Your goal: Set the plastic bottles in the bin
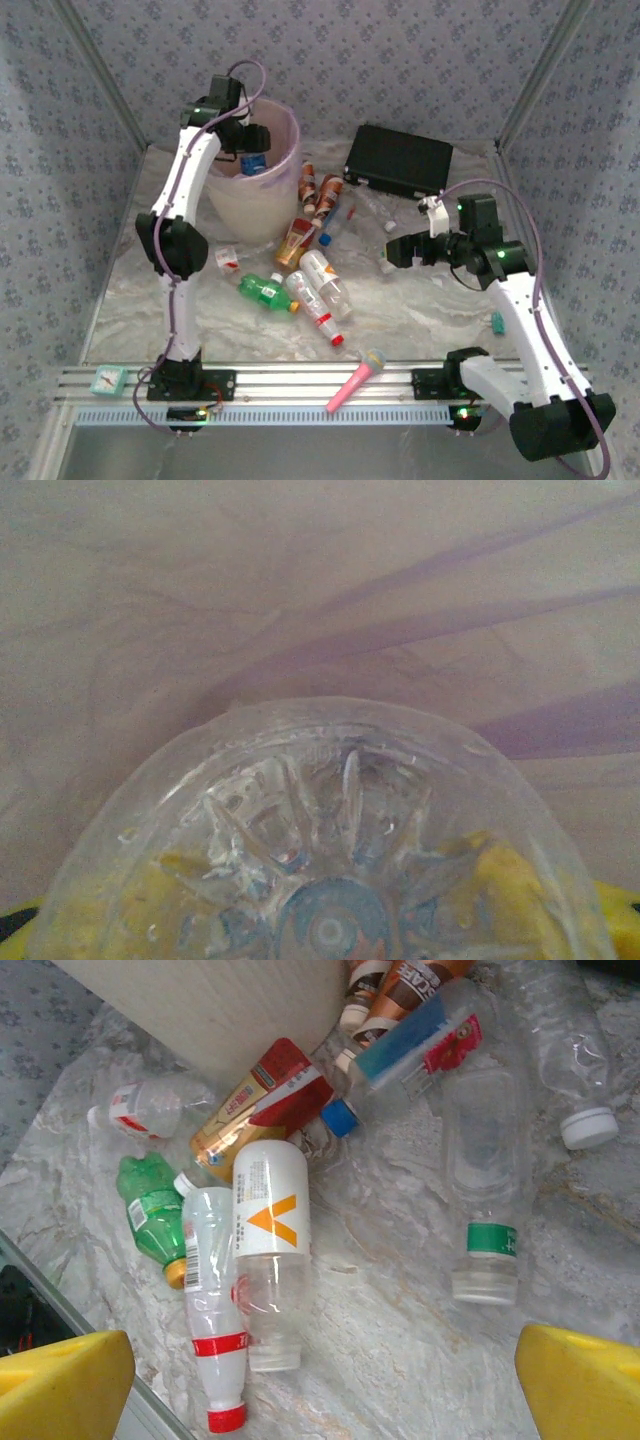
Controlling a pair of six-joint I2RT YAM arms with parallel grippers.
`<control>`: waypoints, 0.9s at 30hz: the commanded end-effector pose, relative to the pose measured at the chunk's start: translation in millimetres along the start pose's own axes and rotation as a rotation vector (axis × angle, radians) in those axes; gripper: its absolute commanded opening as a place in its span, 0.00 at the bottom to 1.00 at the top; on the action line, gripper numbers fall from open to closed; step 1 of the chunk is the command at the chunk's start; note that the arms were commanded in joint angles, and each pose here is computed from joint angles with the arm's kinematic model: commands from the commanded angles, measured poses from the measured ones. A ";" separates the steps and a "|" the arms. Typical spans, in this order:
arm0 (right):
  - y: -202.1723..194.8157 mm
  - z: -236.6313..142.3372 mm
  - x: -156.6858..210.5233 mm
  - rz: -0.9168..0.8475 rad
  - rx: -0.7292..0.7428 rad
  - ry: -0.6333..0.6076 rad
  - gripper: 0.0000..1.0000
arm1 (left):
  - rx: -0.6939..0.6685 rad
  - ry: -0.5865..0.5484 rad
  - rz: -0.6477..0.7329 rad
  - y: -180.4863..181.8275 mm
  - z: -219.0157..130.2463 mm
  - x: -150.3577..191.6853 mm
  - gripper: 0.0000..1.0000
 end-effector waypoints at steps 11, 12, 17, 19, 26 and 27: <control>-32.5 1.7 6.8 0.040 0.145 0.011 1.00 | 0.001 0.063 0.046 -3.5 19.2 16.8 0.81; -36.1 2.4 8.1 0.049 0.162 0.016 1.00 | 0.000 0.060 0.047 -3.5 17.7 15.9 0.87; -61.3 2.9 13.0 0.111 0.307 0.058 1.00 | 0.001 0.038 0.054 -4.8 5.5 10.9 1.00; -64.5 5.5 14.3 0.110 0.330 0.077 1.00 | 0.001 0.025 0.059 -5.6 -2.5 7.8 1.00; -79.3 12.2 19.7 0.081 0.511 0.160 1.00 | -0.009 -0.040 0.084 -7.4 -58.8 -4.2 1.00; -78.3 14.3 20.8 0.066 0.529 0.172 1.00 | -0.020 -0.056 0.086 -6.0 -69.4 -6.0 1.00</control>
Point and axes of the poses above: each hand's point on the last joint's axis, 136 mm out from that joint toward the fingers, its own z axis out along the fingers, its own y axis along the line the jaws close on, x = y × z, the point moved 1 cm from there along -z, back along the fingers, and after that the axes turned 9 degrees about z, right-handed, at the moved point
